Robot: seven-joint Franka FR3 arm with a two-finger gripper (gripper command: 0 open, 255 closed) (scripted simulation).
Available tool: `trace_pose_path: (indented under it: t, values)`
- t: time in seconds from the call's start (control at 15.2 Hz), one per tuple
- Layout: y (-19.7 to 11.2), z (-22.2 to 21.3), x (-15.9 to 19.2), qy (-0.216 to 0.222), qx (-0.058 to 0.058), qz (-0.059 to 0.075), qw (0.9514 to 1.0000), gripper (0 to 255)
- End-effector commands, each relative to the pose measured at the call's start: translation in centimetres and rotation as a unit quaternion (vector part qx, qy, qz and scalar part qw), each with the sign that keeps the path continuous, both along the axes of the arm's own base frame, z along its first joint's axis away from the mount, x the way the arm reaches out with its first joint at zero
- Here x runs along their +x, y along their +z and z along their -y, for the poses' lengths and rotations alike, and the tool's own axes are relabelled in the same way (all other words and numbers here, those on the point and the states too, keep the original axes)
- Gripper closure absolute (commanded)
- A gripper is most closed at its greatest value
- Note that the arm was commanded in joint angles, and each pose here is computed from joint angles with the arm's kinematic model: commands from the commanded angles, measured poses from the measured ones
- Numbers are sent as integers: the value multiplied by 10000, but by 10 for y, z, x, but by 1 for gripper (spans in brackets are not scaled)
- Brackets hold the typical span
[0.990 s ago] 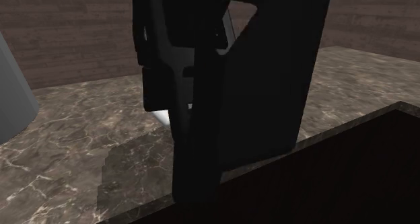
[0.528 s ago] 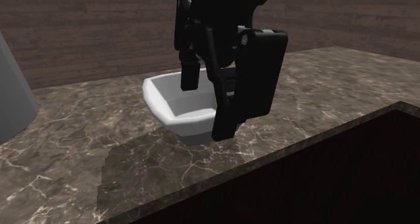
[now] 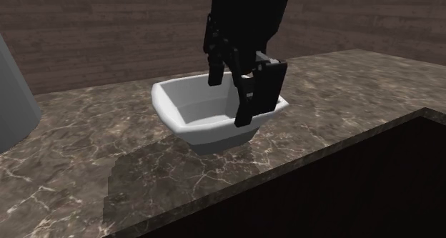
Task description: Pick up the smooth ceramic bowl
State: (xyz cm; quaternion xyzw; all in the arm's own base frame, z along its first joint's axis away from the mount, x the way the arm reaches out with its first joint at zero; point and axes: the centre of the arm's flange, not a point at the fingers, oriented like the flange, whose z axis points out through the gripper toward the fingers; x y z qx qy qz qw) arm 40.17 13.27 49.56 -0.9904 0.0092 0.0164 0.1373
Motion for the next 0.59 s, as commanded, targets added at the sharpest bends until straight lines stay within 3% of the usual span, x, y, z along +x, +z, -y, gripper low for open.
trace_pose_path:
  t: [0.0,0.4,0.46,0.53]
  values:
    - [-10,-1,2,-3,20,9,10000,0]
    - [-34,-1,2,-3,20,9,10000,0]
    - [-34,-1,2,-3,20,9,10000,255]
    - [-34,-1,2,-3,20,9,10000,255]
